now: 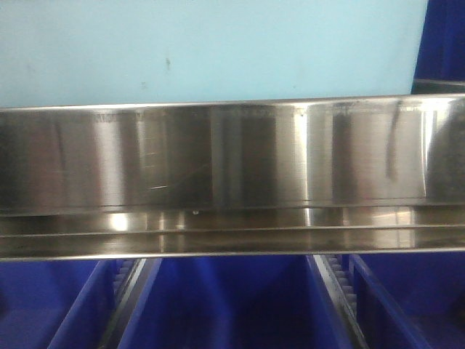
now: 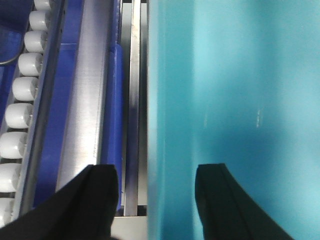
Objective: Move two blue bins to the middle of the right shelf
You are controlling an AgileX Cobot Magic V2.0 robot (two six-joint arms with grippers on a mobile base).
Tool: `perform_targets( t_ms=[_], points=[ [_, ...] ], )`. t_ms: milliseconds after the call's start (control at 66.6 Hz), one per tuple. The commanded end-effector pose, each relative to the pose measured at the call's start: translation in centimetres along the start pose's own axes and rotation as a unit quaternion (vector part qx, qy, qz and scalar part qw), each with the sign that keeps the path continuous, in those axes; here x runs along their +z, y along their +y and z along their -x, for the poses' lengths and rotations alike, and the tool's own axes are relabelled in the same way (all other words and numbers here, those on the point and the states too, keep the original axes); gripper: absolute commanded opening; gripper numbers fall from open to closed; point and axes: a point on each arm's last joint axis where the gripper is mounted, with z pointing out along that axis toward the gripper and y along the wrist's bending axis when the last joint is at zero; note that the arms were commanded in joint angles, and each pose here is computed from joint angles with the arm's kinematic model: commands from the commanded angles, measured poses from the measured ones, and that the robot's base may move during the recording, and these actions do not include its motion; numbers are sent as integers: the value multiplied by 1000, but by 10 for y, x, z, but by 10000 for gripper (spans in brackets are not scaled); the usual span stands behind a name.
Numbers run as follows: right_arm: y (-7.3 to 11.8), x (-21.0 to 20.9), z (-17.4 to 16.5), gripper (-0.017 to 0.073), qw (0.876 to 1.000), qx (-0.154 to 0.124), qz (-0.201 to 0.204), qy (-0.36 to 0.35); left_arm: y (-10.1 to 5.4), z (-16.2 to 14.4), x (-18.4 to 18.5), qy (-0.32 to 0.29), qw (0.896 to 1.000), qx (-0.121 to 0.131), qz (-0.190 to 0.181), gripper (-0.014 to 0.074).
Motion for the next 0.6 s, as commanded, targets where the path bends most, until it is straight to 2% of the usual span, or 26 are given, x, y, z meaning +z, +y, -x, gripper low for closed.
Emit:
perform_targets(
  t_ms=[0, 225, 330, 420, 511, 586],
  points=[
    [-2, -1, 1, 316, 1000, -1, 2, 0, -2, -1, -3, 2, 1000, -6, -11, 277],
    [-3, 18, -15, 316, 999, 0, -1, 46, 0, -10, 10, 33, 999, -9, -13, 277],
    [-3, 21, -18, 316, 998, 1, -1, 55, 9, -13, 20, 53, 998, -24, -3, 277],
    [-4, 25, -21, 316, 998, 1, -4, 63, 15, -17, 27, 78, 996, -27, -16, 277],
    [-5, 29, -24, 316, 997, -1, -9, 71, 14, -22, 32, 98, 994, -31, -37, 277],
    [-5, 31, -25, 316, 997, -2, -11, 74, 14, -25, 34, 105, 993, -30, -37, 277]
  ],
)
